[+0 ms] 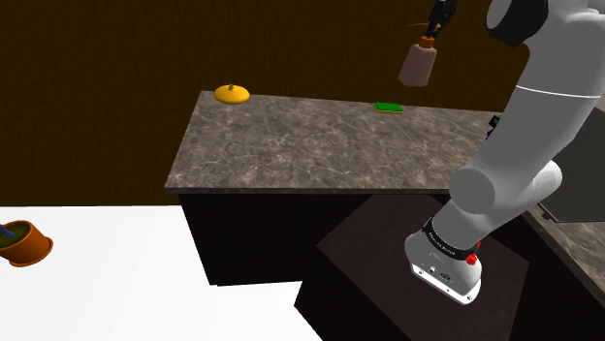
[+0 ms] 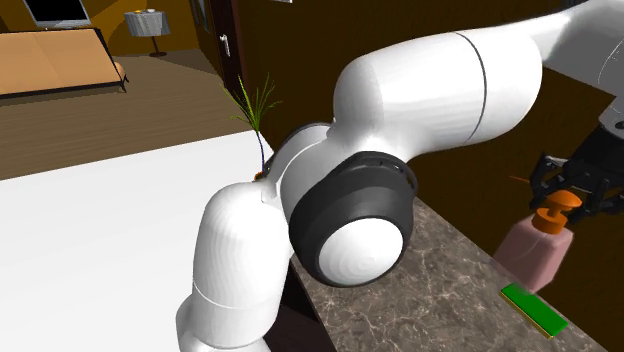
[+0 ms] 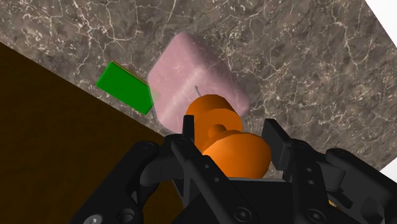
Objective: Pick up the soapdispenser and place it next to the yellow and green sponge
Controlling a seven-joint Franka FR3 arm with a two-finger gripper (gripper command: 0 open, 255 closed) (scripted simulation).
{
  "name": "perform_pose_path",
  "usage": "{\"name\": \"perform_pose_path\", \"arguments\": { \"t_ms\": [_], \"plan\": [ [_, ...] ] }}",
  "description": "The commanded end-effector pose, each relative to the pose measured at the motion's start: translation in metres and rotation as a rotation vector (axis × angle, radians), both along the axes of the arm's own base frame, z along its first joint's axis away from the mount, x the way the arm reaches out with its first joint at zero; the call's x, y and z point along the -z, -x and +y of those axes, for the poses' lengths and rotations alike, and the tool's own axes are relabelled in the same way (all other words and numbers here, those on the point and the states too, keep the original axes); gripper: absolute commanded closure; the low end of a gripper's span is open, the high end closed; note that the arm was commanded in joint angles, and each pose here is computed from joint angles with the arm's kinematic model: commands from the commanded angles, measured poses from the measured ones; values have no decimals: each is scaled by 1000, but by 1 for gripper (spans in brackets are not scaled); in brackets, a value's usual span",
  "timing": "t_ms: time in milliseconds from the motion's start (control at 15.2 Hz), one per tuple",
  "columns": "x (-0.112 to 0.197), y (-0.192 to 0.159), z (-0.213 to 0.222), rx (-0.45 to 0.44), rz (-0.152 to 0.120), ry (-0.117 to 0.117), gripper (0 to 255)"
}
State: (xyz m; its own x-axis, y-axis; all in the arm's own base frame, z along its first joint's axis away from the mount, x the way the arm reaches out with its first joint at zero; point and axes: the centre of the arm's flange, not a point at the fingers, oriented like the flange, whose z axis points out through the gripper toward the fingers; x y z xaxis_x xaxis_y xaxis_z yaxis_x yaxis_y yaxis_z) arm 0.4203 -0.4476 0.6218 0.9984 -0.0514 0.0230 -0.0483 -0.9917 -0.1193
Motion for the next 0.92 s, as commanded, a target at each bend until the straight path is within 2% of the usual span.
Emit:
{"name": "perform_pose_path", "arguments": {
  "t_ms": [0,858],
  "plan": [
    [12,-1,1,0,0,0,255],
    [81,-1,1,0,0,0,255]
  ]
}}
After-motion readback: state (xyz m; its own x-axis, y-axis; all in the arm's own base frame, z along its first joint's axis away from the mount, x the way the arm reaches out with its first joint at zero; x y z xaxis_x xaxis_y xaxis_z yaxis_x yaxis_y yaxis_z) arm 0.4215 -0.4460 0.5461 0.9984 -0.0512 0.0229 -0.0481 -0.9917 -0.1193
